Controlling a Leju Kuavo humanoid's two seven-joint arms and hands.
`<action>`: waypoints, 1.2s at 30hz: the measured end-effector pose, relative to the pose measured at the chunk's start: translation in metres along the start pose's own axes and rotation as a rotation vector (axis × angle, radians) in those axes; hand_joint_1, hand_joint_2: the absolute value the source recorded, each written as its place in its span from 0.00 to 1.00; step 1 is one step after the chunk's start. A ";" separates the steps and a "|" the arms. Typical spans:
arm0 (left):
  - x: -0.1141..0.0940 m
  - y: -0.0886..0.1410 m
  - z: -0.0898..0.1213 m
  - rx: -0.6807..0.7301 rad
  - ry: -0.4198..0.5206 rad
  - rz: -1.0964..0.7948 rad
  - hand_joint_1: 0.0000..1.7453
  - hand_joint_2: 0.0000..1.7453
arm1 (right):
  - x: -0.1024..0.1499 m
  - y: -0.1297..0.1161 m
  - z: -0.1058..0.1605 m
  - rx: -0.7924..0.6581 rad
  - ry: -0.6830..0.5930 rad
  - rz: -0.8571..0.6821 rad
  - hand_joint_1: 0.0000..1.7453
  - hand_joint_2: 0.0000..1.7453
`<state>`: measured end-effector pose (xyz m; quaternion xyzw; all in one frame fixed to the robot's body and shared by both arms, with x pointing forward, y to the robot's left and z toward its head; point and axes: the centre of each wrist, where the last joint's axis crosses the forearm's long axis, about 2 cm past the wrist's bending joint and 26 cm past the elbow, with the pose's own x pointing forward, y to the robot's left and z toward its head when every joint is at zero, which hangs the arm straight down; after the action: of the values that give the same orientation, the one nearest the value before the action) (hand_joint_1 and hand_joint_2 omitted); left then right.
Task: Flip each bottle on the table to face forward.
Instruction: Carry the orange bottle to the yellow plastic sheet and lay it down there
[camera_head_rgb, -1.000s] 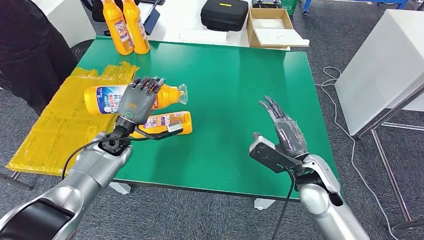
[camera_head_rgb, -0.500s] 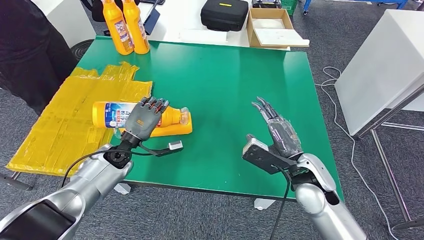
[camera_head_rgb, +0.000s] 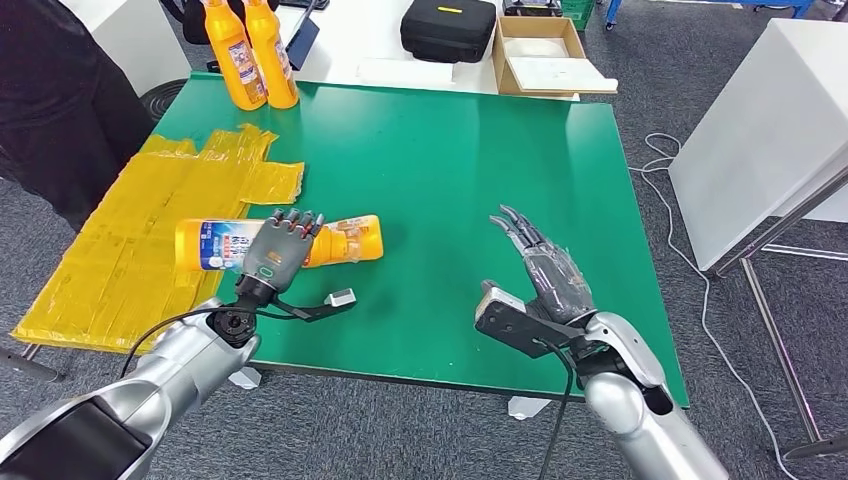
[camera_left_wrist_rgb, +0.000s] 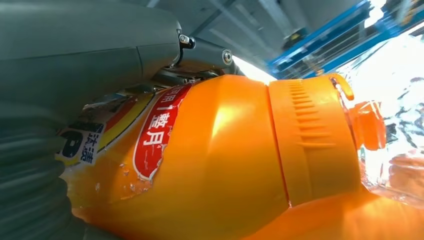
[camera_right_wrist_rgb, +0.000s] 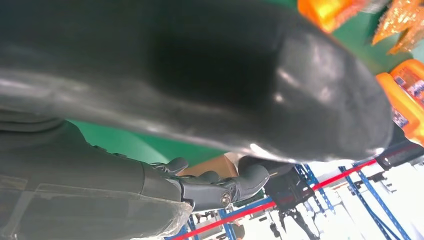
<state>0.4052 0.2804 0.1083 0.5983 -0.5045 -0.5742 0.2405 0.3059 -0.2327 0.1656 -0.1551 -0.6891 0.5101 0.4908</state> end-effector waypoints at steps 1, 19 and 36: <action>-0.006 -0.002 0.001 -0.005 0.022 -0.005 1.00 1.00 | -0.001 0.002 0.002 0.004 0.001 0.003 0.00 0.00; -0.109 0.018 -0.022 0.095 0.315 0.080 1.00 1.00 | 0.006 0.021 0.012 0.032 0.012 0.009 0.00 0.00; -0.122 0.012 -0.014 0.086 0.353 0.105 0.00 1.00 | 0.020 0.016 -0.010 0.019 -0.033 0.001 0.00 0.00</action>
<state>0.4347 0.3792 0.1765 0.6723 -0.5092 -0.4249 0.3291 0.3005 -0.2056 0.1626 -0.1424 -0.6922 0.5195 0.4803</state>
